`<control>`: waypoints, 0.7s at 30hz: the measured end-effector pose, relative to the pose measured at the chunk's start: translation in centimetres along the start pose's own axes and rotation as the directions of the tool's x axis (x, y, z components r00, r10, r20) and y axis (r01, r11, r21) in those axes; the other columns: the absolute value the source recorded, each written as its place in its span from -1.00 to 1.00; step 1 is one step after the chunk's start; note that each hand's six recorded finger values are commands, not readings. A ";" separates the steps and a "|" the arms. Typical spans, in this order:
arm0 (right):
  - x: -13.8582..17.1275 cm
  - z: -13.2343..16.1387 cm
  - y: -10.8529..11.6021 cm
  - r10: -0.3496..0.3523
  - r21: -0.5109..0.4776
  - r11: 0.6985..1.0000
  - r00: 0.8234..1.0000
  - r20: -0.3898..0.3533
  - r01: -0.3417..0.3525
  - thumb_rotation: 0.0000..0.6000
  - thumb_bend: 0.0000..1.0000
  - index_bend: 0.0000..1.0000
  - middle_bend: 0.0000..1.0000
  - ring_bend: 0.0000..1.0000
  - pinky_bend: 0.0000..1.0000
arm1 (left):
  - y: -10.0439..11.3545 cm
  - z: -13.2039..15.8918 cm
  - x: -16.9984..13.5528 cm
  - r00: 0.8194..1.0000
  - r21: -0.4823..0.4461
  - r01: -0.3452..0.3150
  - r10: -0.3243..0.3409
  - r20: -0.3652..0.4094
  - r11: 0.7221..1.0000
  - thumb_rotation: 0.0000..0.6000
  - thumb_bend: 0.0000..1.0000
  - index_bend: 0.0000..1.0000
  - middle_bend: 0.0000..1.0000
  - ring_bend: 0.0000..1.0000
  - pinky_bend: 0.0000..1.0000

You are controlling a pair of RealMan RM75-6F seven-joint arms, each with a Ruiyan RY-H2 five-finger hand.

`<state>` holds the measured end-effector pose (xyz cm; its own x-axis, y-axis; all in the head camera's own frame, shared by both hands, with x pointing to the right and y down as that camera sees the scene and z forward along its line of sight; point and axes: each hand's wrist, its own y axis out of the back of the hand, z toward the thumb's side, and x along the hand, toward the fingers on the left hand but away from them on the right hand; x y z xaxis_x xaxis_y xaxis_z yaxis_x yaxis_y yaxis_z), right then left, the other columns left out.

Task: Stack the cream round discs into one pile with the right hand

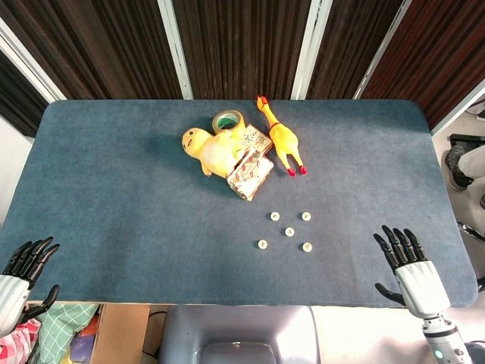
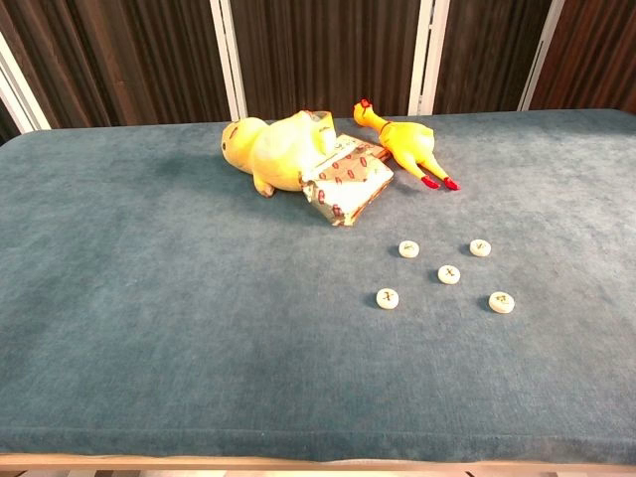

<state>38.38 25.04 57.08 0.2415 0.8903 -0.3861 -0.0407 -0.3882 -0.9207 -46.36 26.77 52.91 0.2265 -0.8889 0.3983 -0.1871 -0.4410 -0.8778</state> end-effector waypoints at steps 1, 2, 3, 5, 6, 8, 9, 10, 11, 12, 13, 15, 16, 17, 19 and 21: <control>-0.1 0.0 -0.1 0.003 0.001 1.000 1.000 -0.001 -0.003 1.00 -0.62 -1.00 -1.00 -1.00 -1.00 | 0.0 0.0 0.0 1.000 -0.001 -0.003 0.003 0.000 1.000 1.00 -0.12 -1.00 -1.00 -1.00 -0.85; -0.2 0.0 -0.1 0.004 0.002 1.000 1.000 -0.004 -0.004 1.00 -0.62 -1.00 -1.00 -1.00 -1.00 | 0.1 0.0 0.0 1.000 -0.003 -0.005 0.005 0.001 1.000 1.00 -0.12 -1.00 -1.00 -1.00 -0.85; -0.4 0.1 -0.2 0.003 0.002 1.000 1.000 -0.008 -0.003 1.00 -0.62 -1.00 -1.00 -1.00 -1.00 | 0.1 0.0 0.0 1.000 -0.005 -0.006 0.006 0.002 1.000 1.00 -0.12 -1.00 -1.00 -1.00 -0.85; -0.9 0.4 -0.4 0.003 -0.002 1.000 1.000 -0.023 -0.003 1.00 -0.62 -0.99 -1.00 -1.00 -1.00 | 0.1 0.1 0.0 1.000 -0.010 -0.007 0.007 0.006 1.000 1.00 -0.12 -1.00 -1.00 -1.00 -0.85; -1.3 0.7 -0.6 0.003 -0.007 1.000 0.999 -0.033 -0.004 1.00 -0.62 -0.97 -1.00 -1.00 -1.00 | 0.1 0.1 0.0 1.000 -0.010 -0.005 0.005 0.007 1.000 1.00 -0.12 -1.00 -1.00 -1.00 -0.85; -2.2 1.4 -0.9 0.011 -0.011 1.000 0.998 -0.066 -0.011 1.00 -0.62 -0.89 -1.00 -1.00 -1.00 | 0.1 0.1 0.0 1.000 -0.015 -0.003 0.003 0.010 1.000 1.00 -0.12 -1.00 -1.00 -1.00 -0.85; -2.7 1.9 -1.1 0.018 -0.010 1.000 0.996 -0.085 -0.019 1.00 -0.62 -0.87 -1.00 -1.00 -1.00 | 0.2 0.1 0.0 1.000 -0.018 -0.003 0.003 0.011 1.000 1.00 -0.12 -1.00 -1.00 -1.00 -0.85; -3.2 2.4 -1.3 0.027 -0.007 1.000 0.994 -0.106 -0.028 1.00 -0.62 -0.82 -1.00 -1.00 -1.00 | 0.2 0.0 0.0 1.000 -0.020 -0.004 0.004 0.012 1.000 1.00 -0.12 -1.00 -1.00 -1.00 -0.85; -3.9 3.1 -1.6 0.044 -0.004 0.999 0.990 -0.135 -0.044 1.00 -0.62 -0.80 -1.00 -1.00 -1.00 | 0.2 0.0 0.0 1.000 -0.019 -0.004 0.004 0.012 1.000 1.00 -0.12 -1.00 -1.00 -1.00 -0.85; -4.5 3.7 -1.9 0.058 -0.002 0.998 0.986 -0.158 -0.059 1.00 -0.62 -0.78 -1.00 -1.00 -1.00 | 0.2 0.0 0.0 1.000 -0.018 -0.004 0.004 0.012 1.000 1.00 -0.12 -1.00 -1.00 -1.00 -0.85; -5.1 4.4 -2.1 0.074 -0.001 0.997 0.981 -0.182 -0.075 1.00 -0.62 -0.74 -1.00 -1.00 -1.00 | 0.2 0.0 0.0 1.000 -0.019 -0.003 0.003 0.013 1.000 1.00 -0.12 -1.00 -1.00 -1.00 -0.85; -6.9 6.3 -2.8 0.111 0.003 0.993 0.965 -0.239 -0.114 1.00 -0.61 -0.63 -1.00 -1.00 -1.00 | 0.2 0.0 0.0 1.000 -0.020 -0.004 0.004 0.014 1.000 1.00 -0.12 -1.00 -1.00 -1.00 -0.85; -7.8 7.2 -3.1 0.127 0.006 0.991 0.956 -0.264 -0.131 1.00 -0.59 -0.54 -1.00 -1.00 -1.00 | 0.3 -0.1 0.0 1.000 -0.018 -0.005 0.006 0.013 1.000 1.00 -0.12 -1.00 -1.00 -1.00 -0.85; -9.0 8.5 -3.6 0.148 0.011 0.988 0.943 -0.297 -0.152 1.00 -0.55 -0.44 -1.00 -1.00 -1.00 | 0.3 -0.1 0.0 1.000 -0.016 -0.006 0.006 0.012 1.000 1.00 -0.12 -1.00 -1.00 -1.00 -0.85; -10.8 10.6 -4.3 0.177 0.020 0.983 0.924 -0.340 -0.181 1.00 -0.51 -0.32 -1.00 -1.00 -1.00 | 0.3 -0.2 0.0 1.000 -0.017 -0.007 0.007 0.010 1.000 1.00 -0.11 -1.00 -1.00 -1.00 -0.85; -13.0 13.3 -5.0 0.201 0.030 0.978 0.902 -0.383 -0.205 1.00 -0.48 -0.20 -1.00 -1.00 -1.00 | 0.5 -0.3 -0.1 1.000 -0.021 -0.011 0.011 0.005 1.000 1.00 -0.11 -1.00 -1.00 -1.00 -0.85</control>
<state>22.51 18.60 65.97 0.5812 0.6335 -0.5108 -0.1182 -0.5554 -0.8231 -46.81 26.61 52.52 0.2293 -0.8932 0.3868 -0.2101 -0.4334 -0.8764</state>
